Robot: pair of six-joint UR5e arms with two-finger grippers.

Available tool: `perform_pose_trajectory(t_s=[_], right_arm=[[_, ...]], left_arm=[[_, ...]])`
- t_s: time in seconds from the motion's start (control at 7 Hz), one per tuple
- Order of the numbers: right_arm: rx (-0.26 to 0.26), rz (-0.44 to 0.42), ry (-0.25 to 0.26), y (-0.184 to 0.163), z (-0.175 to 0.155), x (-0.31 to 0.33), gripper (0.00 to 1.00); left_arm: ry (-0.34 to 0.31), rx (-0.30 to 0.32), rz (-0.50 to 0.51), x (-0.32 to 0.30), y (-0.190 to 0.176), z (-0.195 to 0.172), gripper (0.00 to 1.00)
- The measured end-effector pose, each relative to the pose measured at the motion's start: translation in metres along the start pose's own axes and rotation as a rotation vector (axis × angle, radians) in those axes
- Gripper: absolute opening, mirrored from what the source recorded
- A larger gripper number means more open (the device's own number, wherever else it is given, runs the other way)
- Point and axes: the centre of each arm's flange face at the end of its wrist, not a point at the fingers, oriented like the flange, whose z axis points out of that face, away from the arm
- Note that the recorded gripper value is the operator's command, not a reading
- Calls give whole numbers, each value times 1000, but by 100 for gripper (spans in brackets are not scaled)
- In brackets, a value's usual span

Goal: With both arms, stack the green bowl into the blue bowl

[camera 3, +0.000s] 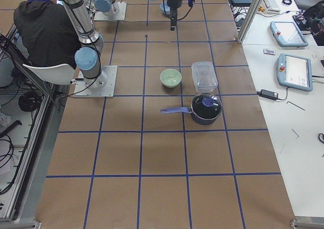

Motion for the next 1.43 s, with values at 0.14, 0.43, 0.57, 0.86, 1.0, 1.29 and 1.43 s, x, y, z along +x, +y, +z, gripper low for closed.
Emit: perform_pose_trajectory(t_s=[0.14,0.43,0.57,0.86,1.0,1.29,1.43], right_arm=[[0,0,-2,0,0,0,100],[-1,-1,0,0,1,0,100],[-2,-1,1,0,1,0,100],[-3,-2,2,0,1,0,100],[-3,-2,2,0,1,0,100],[-2,-1,3,-1,1,1,100],[-3,0,3,-1,2,1,100]], left_arm=[[1,0,0,0,0,0,100],[0,-2,2,0,0,1,100],[0,-3,2,0,0,1,100],[0,-4,2,0,0,2,100],[0,-4,2,0,0,2,100],[-8,-30,31,-21,-4,15,100],[-7,-79,39,-52,-6,41,100]])
